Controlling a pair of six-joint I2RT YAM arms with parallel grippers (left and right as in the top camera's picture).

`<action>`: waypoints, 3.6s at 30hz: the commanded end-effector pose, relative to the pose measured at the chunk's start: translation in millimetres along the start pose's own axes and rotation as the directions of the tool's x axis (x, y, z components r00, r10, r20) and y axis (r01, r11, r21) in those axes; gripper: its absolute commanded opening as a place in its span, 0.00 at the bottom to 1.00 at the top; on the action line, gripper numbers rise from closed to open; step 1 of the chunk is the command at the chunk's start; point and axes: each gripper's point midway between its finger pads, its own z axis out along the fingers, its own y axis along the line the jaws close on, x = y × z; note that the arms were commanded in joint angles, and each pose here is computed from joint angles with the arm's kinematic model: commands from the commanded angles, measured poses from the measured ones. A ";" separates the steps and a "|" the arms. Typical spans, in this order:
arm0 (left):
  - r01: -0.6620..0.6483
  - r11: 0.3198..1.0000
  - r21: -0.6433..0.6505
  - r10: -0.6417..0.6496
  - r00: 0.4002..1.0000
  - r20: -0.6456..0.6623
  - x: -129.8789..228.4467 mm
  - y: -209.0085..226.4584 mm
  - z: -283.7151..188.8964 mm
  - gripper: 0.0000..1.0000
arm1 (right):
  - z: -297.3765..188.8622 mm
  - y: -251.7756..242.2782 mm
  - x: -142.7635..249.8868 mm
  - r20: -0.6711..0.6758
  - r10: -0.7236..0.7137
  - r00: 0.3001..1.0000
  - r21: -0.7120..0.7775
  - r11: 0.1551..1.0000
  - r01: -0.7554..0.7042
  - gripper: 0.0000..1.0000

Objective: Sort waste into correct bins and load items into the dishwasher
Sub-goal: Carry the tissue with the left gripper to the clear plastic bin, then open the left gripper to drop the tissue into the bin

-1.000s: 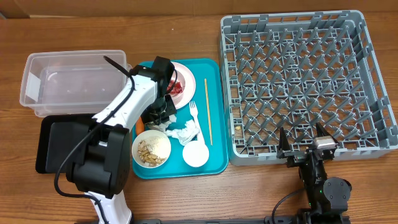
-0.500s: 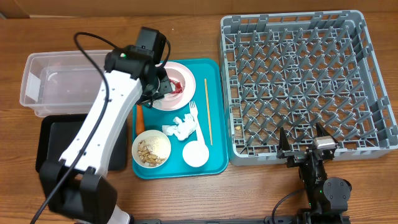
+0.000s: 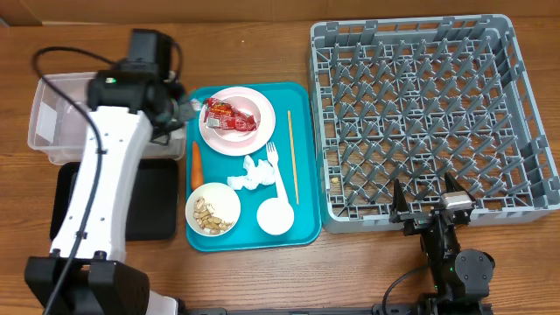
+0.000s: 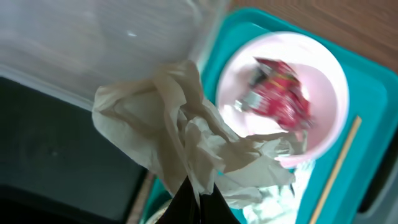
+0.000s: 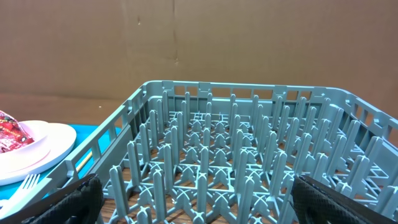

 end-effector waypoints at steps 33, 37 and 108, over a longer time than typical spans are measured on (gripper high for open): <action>0.387 0.915 -0.116 -0.329 0.880 0.343 -75.1 78.7 23.1 0.04 | 0.1 1.9 1.8 0.004 -0.007 1.000 -0.008 1.000 0.007 1.00; 0.511 0.853 -0.105 -0.447 0.820 0.356 -70.5 103.8 43.7 0.04 | 0.1 1.9 1.8 0.004 -0.007 1.000 -0.008 1.000 0.007 1.00; 0.480 0.876 0.047 -0.482 0.867 0.124 -73.3 121.8 164.4 0.64 | 0.1 1.9 1.8 0.004 -0.007 1.000 -0.008 1.000 0.007 1.00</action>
